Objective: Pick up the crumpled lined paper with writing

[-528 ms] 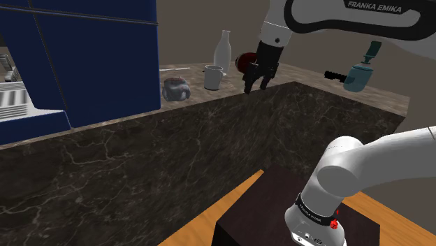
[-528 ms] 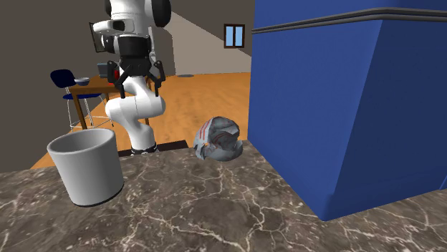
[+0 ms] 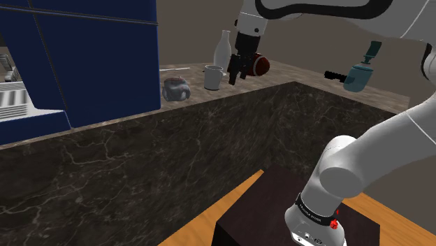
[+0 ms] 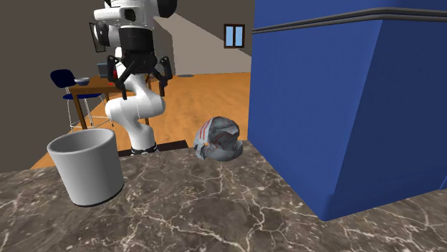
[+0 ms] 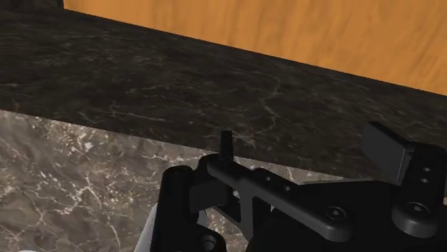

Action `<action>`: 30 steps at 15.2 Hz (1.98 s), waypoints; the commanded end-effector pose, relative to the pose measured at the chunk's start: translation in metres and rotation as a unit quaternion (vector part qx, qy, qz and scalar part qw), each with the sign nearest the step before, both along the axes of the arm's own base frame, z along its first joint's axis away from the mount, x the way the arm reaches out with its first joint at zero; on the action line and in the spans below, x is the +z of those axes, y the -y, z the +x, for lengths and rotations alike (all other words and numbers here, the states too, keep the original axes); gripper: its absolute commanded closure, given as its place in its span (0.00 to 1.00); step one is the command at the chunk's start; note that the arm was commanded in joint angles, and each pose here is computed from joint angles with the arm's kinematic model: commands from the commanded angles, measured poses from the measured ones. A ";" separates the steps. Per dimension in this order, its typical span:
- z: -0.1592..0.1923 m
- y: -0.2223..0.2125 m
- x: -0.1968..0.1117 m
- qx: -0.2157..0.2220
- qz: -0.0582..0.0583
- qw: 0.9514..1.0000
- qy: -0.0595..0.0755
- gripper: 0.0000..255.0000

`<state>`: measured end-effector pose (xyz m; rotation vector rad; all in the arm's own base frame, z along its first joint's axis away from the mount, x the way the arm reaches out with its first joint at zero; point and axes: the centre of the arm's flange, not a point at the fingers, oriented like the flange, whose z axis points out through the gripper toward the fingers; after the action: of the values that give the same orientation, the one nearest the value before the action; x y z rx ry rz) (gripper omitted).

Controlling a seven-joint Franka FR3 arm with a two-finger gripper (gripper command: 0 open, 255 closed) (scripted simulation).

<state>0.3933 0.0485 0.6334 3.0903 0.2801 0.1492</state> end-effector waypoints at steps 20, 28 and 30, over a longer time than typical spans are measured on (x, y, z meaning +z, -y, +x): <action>0.184 -0.161 0.011 0.418 -0.045 0.906 -0.061 0.00; 0.185 -0.160 -0.013 0.418 -0.045 0.905 -0.061 1.00; 0.184 -0.160 -0.013 0.418 -0.045 0.905 -0.061 1.00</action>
<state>0.5778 0.2087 0.6205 2.6581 1.5367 -0.0421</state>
